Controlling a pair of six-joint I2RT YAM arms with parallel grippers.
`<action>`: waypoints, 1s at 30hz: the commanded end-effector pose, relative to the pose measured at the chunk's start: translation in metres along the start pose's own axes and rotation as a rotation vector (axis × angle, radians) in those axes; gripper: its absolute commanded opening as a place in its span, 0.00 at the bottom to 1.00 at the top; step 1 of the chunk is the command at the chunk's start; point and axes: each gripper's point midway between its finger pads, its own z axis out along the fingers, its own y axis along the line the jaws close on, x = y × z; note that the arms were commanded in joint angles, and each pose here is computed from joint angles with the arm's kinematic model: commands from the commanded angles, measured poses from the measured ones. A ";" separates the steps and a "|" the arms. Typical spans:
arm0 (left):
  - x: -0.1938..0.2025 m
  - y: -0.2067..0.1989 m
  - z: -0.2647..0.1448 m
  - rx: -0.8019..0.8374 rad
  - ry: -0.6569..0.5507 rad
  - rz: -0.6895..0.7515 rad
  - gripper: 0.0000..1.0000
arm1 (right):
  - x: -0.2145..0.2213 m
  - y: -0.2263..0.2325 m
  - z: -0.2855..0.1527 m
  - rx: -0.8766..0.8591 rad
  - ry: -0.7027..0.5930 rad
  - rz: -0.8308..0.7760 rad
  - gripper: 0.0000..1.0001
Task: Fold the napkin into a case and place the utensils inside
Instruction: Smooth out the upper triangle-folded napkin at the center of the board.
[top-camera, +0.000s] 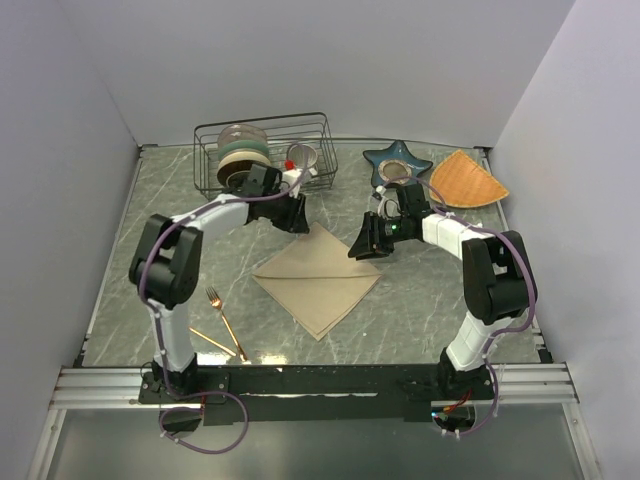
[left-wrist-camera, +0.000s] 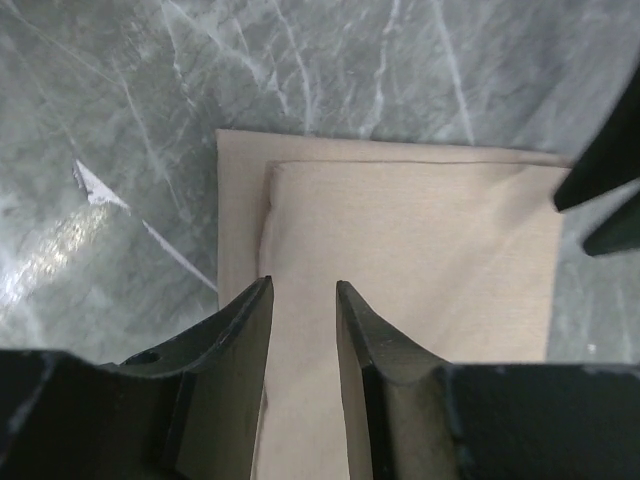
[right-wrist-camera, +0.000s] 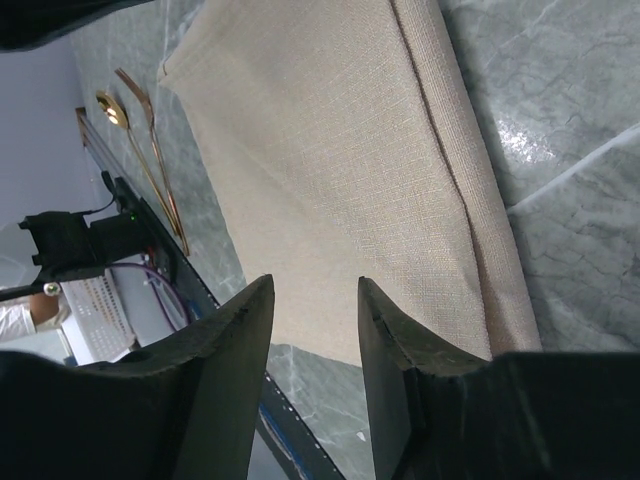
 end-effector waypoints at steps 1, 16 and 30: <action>-0.018 0.008 0.013 -0.045 -0.009 0.074 0.38 | -0.011 0.006 -0.001 -0.003 -0.028 -0.037 0.47; -0.021 0.007 0.050 -0.025 0.029 0.159 0.37 | -0.004 0.001 0.005 -0.015 0.002 -0.028 0.47; -0.013 0.016 0.067 -0.044 0.067 0.171 0.30 | -0.005 -0.002 0.007 -0.015 0.010 -0.023 0.48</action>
